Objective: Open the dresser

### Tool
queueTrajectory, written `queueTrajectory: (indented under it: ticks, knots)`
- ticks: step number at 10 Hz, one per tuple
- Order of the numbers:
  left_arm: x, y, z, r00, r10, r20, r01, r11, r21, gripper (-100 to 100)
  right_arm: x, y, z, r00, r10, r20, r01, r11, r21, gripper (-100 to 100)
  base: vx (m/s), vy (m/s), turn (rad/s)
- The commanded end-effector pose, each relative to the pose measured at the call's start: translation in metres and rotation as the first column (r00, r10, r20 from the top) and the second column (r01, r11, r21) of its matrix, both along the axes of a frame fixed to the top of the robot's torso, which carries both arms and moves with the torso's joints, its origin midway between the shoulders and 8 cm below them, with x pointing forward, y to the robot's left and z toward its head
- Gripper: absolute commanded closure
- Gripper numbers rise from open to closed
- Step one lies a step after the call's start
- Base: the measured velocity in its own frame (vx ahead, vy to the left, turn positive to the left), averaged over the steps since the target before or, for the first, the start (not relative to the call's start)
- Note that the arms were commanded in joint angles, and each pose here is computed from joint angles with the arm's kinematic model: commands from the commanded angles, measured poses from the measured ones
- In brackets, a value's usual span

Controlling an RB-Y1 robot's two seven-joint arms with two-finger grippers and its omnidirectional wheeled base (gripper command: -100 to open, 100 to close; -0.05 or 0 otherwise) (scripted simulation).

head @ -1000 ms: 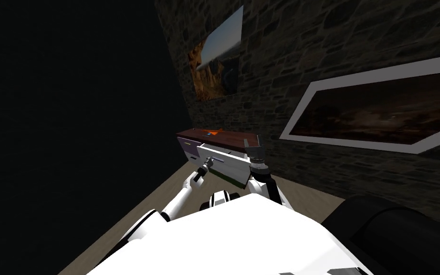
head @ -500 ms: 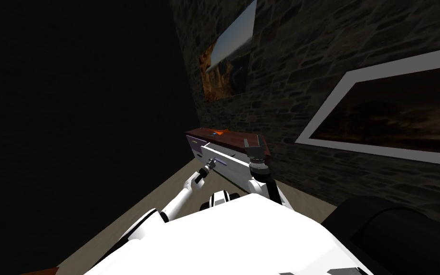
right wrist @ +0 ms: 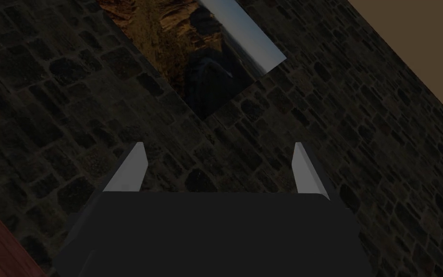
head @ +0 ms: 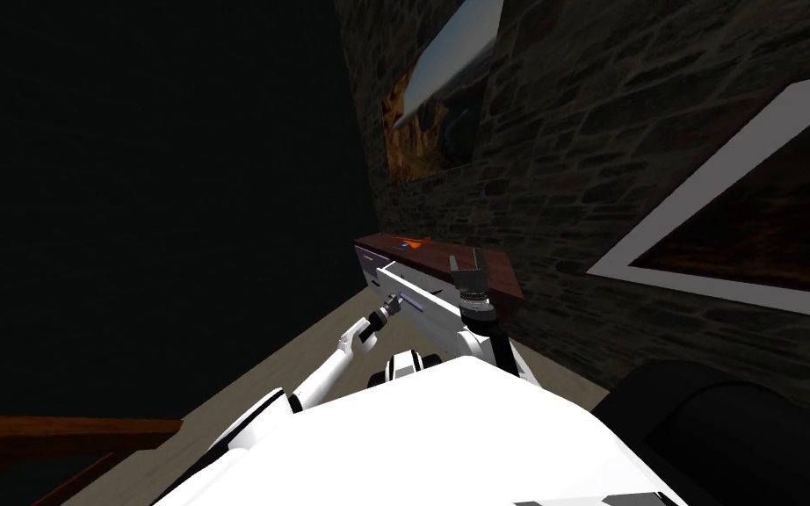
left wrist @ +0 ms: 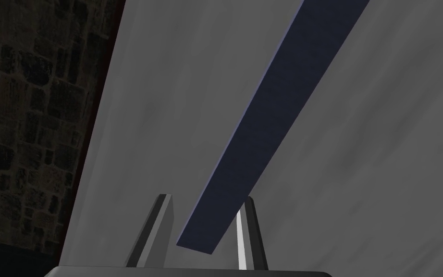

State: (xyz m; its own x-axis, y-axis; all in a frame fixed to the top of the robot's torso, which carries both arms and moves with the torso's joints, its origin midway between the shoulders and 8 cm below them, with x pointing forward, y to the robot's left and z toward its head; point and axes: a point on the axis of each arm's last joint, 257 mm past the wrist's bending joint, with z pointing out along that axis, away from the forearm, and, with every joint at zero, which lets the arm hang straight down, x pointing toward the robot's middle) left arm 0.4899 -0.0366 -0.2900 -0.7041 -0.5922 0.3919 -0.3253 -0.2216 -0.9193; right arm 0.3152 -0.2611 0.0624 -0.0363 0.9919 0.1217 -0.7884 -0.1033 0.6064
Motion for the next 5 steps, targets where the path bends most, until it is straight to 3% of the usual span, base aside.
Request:
queueTrajectory:
  ticks: [1,2,3,5]
  knots:
    - [-0.013,-0.013,0.013,0.9983,-0.056,0.018,0.057,0.9983,-0.014,100,0.000,0.000,0.000,1.000,0.000,0.000,0.000,1.000,0.000,0,0.033,-0.009,0.092]
    - [-0.027,-0.022,0.015,0.9953,-0.096,0.017,0.096,0.9953,-0.016,100,0.000,0.000,0.000,1.000,0.000,0.000,0.000,1.000,0.000,0,0.025,-0.002,0.169]
    - [-0.027,-0.022,0.015,0.9953,-0.096,0.017,0.096,0.9953,-0.016,100,0.000,0.000,0.000,1.000,0.000,0.000,0.000,1.000,0.000,0,0.022,-0.008,0.143]
    - [-0.055,-0.038,0.014,0.9850,-0.172,0.009,0.172,0.9849,-0.017,100,0.000,0.000,0.000,1.000,0.000,0.000,0.000,1.000,0.000,0,0.036,-0.021,0.331]
